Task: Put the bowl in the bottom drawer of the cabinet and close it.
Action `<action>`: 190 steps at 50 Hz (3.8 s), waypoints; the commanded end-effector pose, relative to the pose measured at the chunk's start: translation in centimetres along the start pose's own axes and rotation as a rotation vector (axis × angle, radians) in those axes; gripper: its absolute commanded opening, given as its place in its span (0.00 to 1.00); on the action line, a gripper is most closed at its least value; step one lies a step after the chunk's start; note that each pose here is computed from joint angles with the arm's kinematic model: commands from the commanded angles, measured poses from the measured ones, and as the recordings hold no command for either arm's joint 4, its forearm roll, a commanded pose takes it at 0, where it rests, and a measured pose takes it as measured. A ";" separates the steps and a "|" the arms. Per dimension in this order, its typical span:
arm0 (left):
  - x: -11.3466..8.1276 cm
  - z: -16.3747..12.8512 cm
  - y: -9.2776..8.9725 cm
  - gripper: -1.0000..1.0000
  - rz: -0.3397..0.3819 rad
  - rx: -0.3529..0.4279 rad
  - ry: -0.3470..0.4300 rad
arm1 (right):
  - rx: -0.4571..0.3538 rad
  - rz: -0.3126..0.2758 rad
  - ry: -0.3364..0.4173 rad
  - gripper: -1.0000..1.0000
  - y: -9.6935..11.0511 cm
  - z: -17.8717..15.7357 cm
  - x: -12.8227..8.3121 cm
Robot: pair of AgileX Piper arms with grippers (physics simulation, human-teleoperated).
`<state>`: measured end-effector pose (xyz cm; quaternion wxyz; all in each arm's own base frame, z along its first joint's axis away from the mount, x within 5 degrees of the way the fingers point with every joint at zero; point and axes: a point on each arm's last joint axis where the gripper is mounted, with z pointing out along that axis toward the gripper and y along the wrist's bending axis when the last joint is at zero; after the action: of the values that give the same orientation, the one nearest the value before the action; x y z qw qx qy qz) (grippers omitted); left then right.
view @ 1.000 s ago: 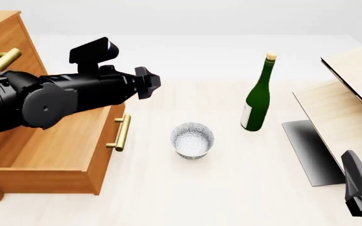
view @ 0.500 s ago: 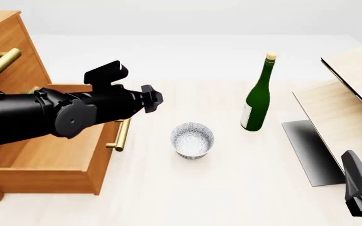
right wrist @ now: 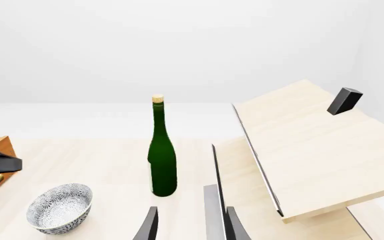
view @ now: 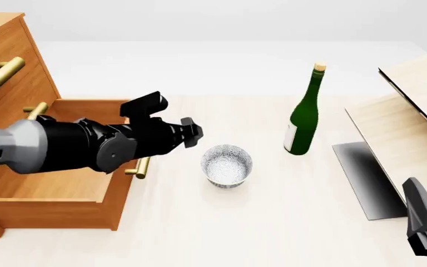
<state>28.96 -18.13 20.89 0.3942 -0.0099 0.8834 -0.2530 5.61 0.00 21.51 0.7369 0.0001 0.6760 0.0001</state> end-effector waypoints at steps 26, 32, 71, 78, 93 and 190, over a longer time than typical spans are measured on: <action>1.3 3.6 1.2 1.00 -0.011 -0.036 0.044 | 0.000 0.000 0.000 1.00 0.0 0.0 0.0; 1.5 4.0 1.3 1.00 -0.020 -0.041 0.050 | 0.000 0.000 0.000 1.00 0.0 0.0 0.0; 4.4 6.4 1.7 1.00 -0.037 -0.045 0.105 | 0.000 0.000 0.000 1.00 0.0 0.0 0.0; 5.0 6.7 1.5 1.00 -0.036 -0.042 0.117 | 0.000 0.000 0.000 1.00 0.0 0.0 0.0; 5.8 7.2 1.4 1.00 -0.038 -0.041 0.132 | 0.000 0.000 0.000 1.00 0.0 0.0 0.0; -1.3 -12.2 1.4 0.00 0.126 -0.023 -0.099 | 0.000 0.000 0.000 1.00 0.0 0.0 0.0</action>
<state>23.49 -14.56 27.08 0.4318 0.0598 0.8708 -0.2273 5.61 0.00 21.51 0.7369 0.0001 0.6760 0.0001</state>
